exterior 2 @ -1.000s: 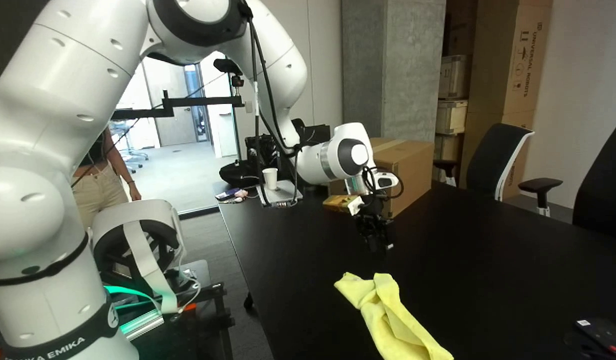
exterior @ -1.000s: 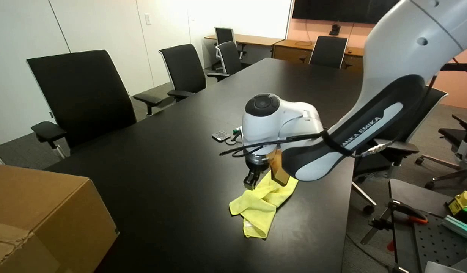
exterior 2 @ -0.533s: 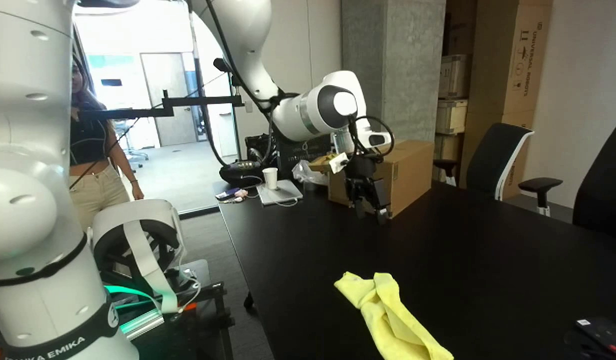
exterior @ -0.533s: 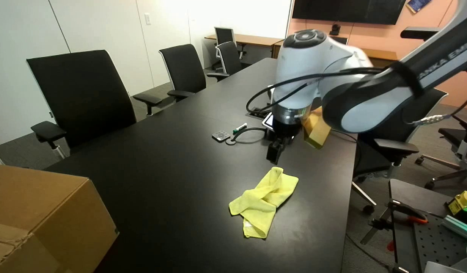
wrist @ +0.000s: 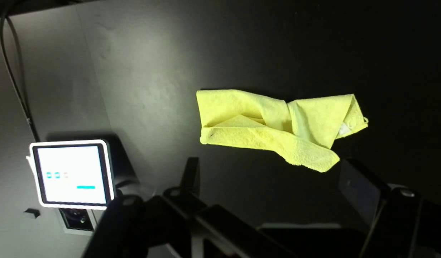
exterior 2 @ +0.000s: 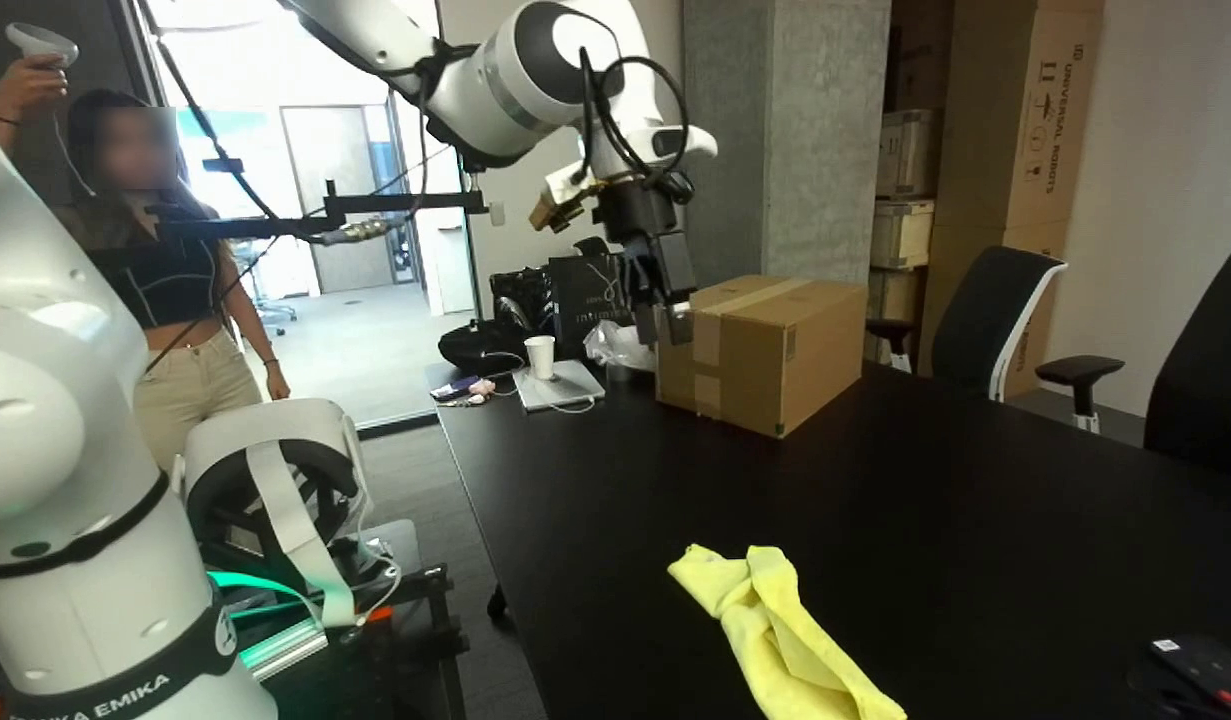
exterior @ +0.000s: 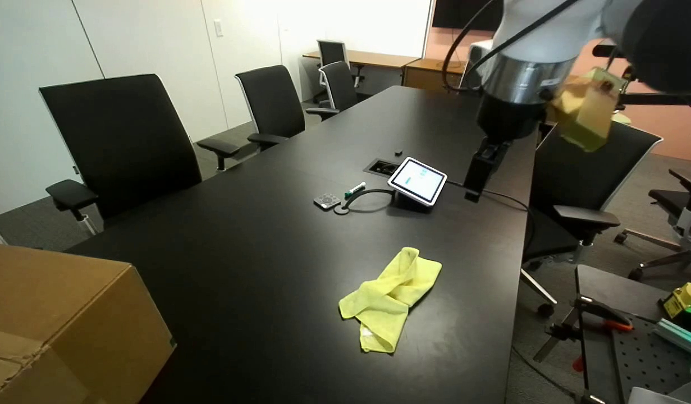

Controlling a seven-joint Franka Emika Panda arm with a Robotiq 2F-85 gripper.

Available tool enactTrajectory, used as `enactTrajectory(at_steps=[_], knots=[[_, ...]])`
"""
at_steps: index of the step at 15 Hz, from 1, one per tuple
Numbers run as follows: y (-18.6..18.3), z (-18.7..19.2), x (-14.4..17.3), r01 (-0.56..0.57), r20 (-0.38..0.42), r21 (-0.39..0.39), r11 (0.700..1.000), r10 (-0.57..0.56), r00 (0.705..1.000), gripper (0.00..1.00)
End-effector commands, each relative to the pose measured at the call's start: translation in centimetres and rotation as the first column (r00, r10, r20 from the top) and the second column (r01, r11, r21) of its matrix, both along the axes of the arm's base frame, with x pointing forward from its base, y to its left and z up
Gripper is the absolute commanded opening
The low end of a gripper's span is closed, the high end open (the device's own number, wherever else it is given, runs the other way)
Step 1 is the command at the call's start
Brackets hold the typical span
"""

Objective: Fold the towel in half

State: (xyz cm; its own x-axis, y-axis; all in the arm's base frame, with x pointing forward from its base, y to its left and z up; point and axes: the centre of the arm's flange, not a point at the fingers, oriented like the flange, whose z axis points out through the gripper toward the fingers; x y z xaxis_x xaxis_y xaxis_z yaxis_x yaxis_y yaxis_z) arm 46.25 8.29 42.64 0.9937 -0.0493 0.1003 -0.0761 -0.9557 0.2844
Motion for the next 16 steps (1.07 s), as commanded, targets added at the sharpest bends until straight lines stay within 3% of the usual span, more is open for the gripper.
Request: enactTrajectory(at_steps=[1, 8, 9, 11, 16], knots=[[0.6, 6.8, -6.6, -0.017, 0.032, 0.043, 0.999, 0.016, 0.999, 1.00], [3.0, 17.2, -17.1, -0.027, 0.118, 0.101, 0.995, 0.015, 0.993, 1.00], [3.1, 14.7, -14.2, -0.010, 0.089, 0.079, 0.997, 0.003, 0.996, 1.00], [3.3, 15.7, -15.6, -0.014, 0.116, 0.078, 0.997, 0.005, 0.993, 1.00], [3.0, 14.0, -14.3, 0.003, 0.072, 0.069, 0.998, -0.008, 0.997, 1.00]])
